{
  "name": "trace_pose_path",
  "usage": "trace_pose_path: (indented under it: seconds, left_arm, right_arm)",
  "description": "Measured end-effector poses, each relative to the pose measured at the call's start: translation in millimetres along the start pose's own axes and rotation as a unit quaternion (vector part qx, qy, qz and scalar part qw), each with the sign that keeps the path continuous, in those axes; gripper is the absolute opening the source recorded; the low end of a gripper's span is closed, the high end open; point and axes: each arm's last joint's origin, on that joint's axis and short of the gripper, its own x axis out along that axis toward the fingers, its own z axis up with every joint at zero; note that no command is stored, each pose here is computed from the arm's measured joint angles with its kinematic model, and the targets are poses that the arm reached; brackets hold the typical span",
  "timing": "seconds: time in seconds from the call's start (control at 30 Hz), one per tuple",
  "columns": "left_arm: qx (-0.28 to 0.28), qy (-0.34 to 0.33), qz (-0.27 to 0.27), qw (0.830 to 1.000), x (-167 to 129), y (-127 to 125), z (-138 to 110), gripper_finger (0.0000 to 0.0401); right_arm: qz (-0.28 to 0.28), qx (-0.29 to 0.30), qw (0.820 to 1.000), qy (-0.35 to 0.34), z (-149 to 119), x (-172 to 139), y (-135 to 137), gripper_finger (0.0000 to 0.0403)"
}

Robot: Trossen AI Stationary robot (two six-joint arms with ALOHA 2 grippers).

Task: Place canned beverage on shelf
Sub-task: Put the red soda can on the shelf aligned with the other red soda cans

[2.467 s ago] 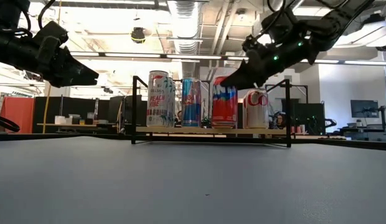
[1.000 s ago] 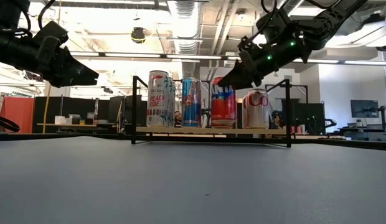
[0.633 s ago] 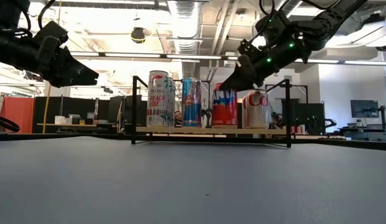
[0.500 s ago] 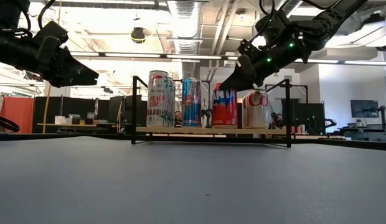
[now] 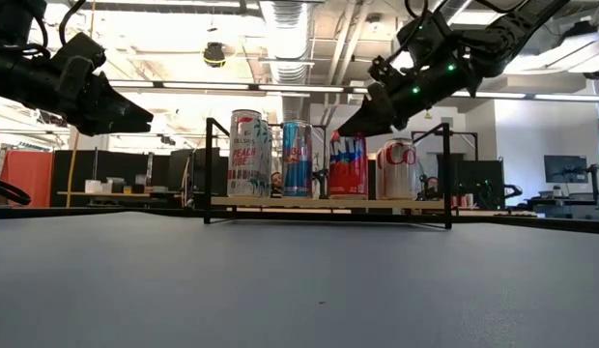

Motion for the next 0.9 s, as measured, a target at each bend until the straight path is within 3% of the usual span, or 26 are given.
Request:
trace_pose_path:
  seconds: [0.4, 0.63, 0.77, 0.9]
  left_arm:
    - [0.0, 0.0, 0.0, 1.0, 0, 0, 0, 0.03]
    - [0.0, 0.0, 0.0, 1.0, 0, 0, 0, 0.03]
    - [0.0, 0.0, 0.0, 1.0, 0, 0, 0, 0.03]
    - [0.0, 0.0, 0.0, 1.0, 0, 0, 0, 0.03]
  right_arm:
    - [0.008, -0.013, 1.0, -0.003, 32, 1, 4, 0.0312]
    - [0.042, -0.012, 0.994, 0.103, 63, -10, 18, 0.0299]
    - [0.049, -0.036, 0.986, 0.156, 76, -22, 34, 0.0261]
    - [0.062, -0.071, 0.977, 0.19, 71, -29, 52, 0.0161]
